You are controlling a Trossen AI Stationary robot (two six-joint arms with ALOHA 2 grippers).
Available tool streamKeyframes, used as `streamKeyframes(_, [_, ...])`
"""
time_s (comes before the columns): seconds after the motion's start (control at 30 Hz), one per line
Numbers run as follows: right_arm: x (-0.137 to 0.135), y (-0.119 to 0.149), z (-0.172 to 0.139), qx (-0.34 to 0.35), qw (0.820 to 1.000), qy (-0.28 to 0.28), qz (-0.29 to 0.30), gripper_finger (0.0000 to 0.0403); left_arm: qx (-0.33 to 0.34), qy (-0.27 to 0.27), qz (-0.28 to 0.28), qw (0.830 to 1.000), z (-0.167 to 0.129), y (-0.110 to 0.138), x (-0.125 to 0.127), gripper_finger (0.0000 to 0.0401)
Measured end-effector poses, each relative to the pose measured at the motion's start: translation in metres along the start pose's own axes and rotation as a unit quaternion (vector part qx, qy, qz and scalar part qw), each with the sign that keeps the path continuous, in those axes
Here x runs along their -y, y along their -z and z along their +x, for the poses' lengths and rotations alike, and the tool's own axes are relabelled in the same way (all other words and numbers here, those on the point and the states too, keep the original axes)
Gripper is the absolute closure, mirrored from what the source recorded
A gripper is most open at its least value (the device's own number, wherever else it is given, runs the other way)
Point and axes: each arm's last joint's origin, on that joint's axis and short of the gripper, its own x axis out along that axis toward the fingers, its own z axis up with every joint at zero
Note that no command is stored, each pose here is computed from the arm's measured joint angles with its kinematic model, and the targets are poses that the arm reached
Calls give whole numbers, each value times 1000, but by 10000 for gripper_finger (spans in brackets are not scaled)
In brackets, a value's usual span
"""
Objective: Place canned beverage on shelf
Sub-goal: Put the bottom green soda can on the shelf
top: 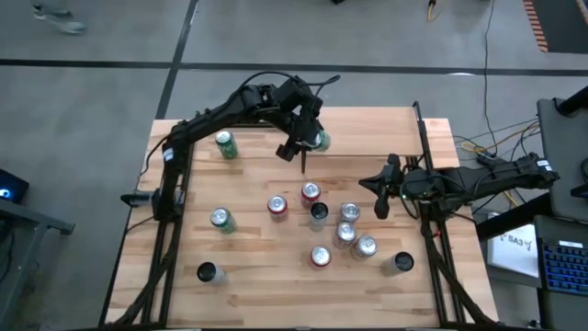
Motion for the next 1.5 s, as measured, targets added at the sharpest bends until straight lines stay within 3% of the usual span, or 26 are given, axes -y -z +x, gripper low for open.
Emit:
streamKeyframes(0.57, [1, 2, 0, -9, 1000, 3, 0, 394, 2, -29, -30, 999, 17, 14, -17, 115])
streamKeyframes(0.73, [1, 2, 0, -9, 1000, 3, 0, 394, 17, -50, -81, 995, 16, 15, -24, 115])
streamKeyframes(0.87, [1, 2, 0, -9, 1000, 3, 0, 394, 34, -60, -181, 981, 16, 14, -27, 115])
streamKeyframes(1.03, [1, 2, 0, -9, 1000, 4, 0, 394, 43, -55, -325, 943, 18, 15, -28, 115])
streamKeyframes(1.27, [1, 2, 0, -9, 1000, 4, -2, 394, 4, -95, -376, 922, 19, 20, -29, 115])
streamKeyframes(1.5, [1, 3, 1, -16, 1000, 6, -4, 394, -5, -90, -437, 895, 20, 22, -26, 115])
